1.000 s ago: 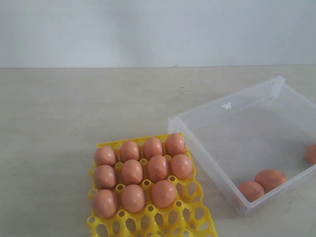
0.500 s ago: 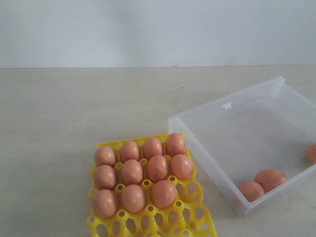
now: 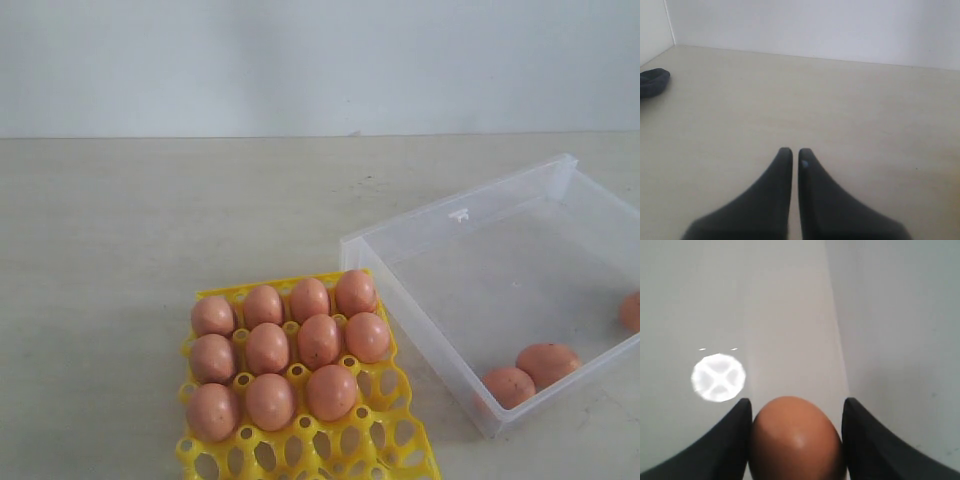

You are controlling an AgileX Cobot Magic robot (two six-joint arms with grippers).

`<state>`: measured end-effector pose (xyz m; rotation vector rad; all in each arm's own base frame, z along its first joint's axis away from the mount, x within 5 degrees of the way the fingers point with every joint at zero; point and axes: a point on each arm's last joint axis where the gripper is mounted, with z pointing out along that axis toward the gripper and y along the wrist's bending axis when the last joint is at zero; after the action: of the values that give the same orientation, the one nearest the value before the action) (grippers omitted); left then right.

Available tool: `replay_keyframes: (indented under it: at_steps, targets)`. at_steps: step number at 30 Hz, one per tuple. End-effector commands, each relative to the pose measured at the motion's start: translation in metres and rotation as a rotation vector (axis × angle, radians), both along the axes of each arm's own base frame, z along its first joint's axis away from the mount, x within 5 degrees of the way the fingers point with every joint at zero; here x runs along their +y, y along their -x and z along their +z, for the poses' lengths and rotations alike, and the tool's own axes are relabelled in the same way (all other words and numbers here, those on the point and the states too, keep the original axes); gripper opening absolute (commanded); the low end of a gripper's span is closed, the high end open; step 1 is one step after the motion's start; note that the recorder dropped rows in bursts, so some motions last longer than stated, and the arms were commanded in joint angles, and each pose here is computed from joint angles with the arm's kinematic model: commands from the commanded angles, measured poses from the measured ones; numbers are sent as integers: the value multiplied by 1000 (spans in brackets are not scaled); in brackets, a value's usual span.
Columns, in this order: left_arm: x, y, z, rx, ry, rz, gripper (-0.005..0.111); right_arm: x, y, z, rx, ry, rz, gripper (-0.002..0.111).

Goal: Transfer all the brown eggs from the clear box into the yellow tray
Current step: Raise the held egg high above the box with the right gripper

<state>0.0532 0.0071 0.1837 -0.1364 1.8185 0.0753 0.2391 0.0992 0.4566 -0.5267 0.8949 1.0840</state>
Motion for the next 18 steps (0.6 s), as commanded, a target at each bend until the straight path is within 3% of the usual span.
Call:
replay_keyframes:
  at_steps: [1,8,12,15,18]
  targets:
    - [0,0,-1,-1,-4,-4,4,11,-15,-24,120,69,156,0]
    - [0,0,-1,-1,-4,-4,4,-13,-43,-50,195,181,64,0]
    - [0,0,-1,-1,-4,-4,4,-34,-54,-72,342,293,45,0]
    - [0,0,-1,-1,-4,-4,4,-38,-54,-89,398,427,48,0]
    - [0,0,-1,-1,-4,-4,4,-32,-49,-106,459,422,85,0]
